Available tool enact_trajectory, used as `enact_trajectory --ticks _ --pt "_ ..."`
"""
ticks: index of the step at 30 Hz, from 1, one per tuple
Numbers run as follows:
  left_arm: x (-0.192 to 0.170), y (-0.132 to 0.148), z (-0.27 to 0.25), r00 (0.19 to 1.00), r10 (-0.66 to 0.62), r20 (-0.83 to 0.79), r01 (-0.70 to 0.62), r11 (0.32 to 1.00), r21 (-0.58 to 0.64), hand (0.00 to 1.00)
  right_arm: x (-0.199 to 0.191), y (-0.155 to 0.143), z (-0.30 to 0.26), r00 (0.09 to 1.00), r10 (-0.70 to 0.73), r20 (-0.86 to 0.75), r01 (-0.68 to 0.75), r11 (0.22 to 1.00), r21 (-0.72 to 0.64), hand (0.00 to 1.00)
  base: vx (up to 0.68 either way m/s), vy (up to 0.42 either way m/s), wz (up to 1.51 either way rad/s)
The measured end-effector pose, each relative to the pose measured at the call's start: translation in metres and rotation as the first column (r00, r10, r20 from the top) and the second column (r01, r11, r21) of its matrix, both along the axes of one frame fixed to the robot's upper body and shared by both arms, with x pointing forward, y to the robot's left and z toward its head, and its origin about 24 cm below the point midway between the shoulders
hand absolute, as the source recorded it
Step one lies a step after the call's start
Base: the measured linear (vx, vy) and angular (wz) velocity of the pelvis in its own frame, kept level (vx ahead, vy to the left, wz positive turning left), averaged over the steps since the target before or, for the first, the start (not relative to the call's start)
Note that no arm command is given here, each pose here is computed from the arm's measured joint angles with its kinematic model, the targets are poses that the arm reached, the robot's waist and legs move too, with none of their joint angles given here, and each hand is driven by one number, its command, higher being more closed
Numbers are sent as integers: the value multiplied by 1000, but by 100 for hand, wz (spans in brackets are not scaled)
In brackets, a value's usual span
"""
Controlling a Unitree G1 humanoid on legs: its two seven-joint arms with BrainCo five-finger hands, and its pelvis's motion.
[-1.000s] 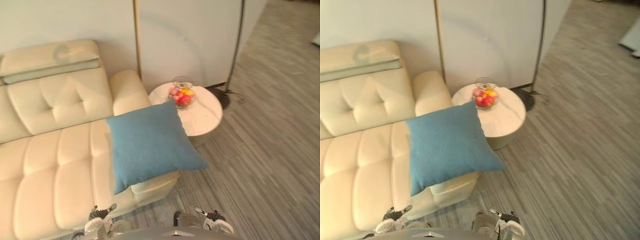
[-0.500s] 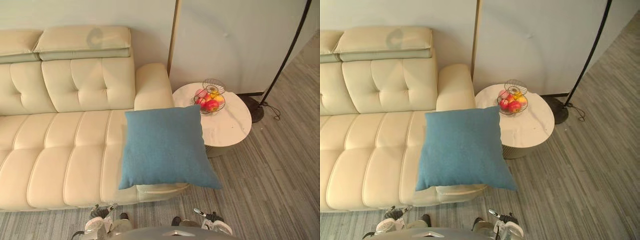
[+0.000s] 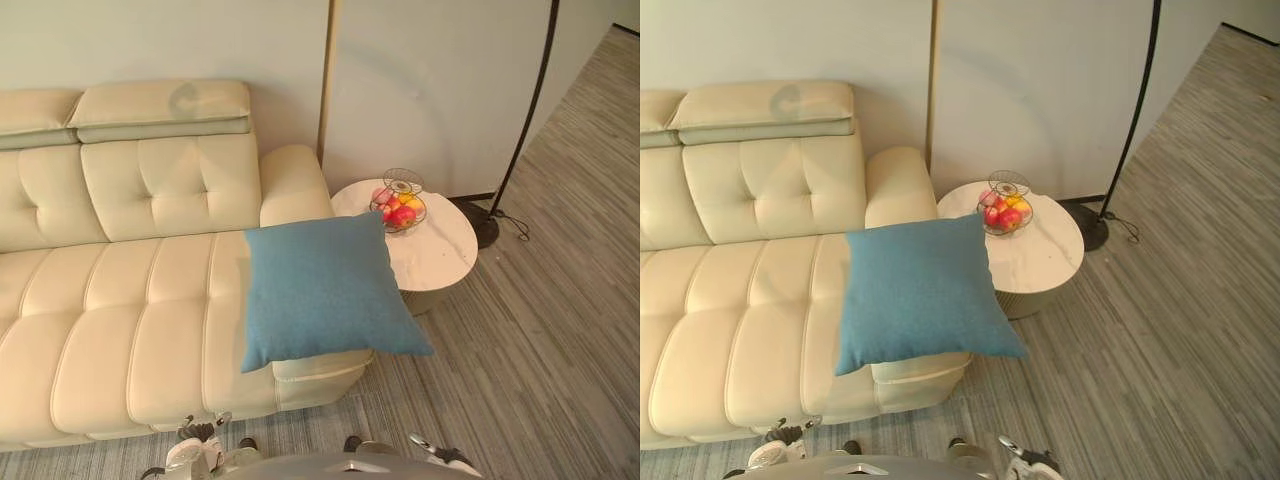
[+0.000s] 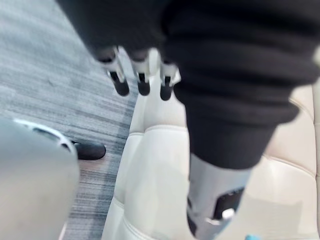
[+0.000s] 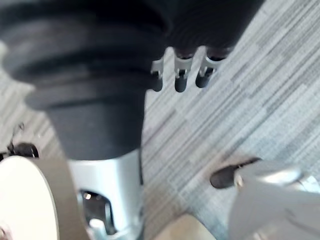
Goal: Pick up cushions and gather them together orderly.
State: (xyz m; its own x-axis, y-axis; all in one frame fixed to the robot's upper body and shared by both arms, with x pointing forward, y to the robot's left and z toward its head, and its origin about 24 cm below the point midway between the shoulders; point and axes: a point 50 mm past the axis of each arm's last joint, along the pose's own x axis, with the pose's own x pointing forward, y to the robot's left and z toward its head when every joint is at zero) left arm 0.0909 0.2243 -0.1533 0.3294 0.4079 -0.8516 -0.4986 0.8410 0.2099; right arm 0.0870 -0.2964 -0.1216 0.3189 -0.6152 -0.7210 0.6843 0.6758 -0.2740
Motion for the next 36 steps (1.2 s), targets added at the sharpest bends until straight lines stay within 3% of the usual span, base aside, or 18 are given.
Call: enact_trajectory --ticks 2,6,12,20,27,34,35,36 --pt "10 16 10 998 3 65 -6 999 47 0 21 -25 29 994 37 104 -24 992 -123 0 39 42 -17" --pt "31 34 30 980 -4 197 -18 994 112 0 56 -42 65 969 138 206 -80 961 -266 0 64 27 -2" --pt "55 36 50 944 -24 330 -21 991 131 0 112 -31 101 889 316 330 -193 914 -357 0 100 7 1" --pt "96 -3 66 877 -175 447 139 984 113 0 163 26 118 717 578 389 -434 807 -399 0 -8 -5 15" --pt "141 -51 86 780 -311 543 303 947 108 0 192 65 127 621 652 436 -517 758 -397 0 -79 -2 15" --pt "195 -86 121 665 -434 608 411 892 187 0 229 87 149 562 692 453 -541 721 -432 0 -127 9 8" --pt "198 -87 124 659 -436 612 410 891 193 100 232 88 152 553 698 454 -542 716 -441 100 -112 9 2" --pt "205 -91 130 641 -450 622 419 884 208 100 236 91 156 541 706 457 -542 708 -453 100 -103 11 1"
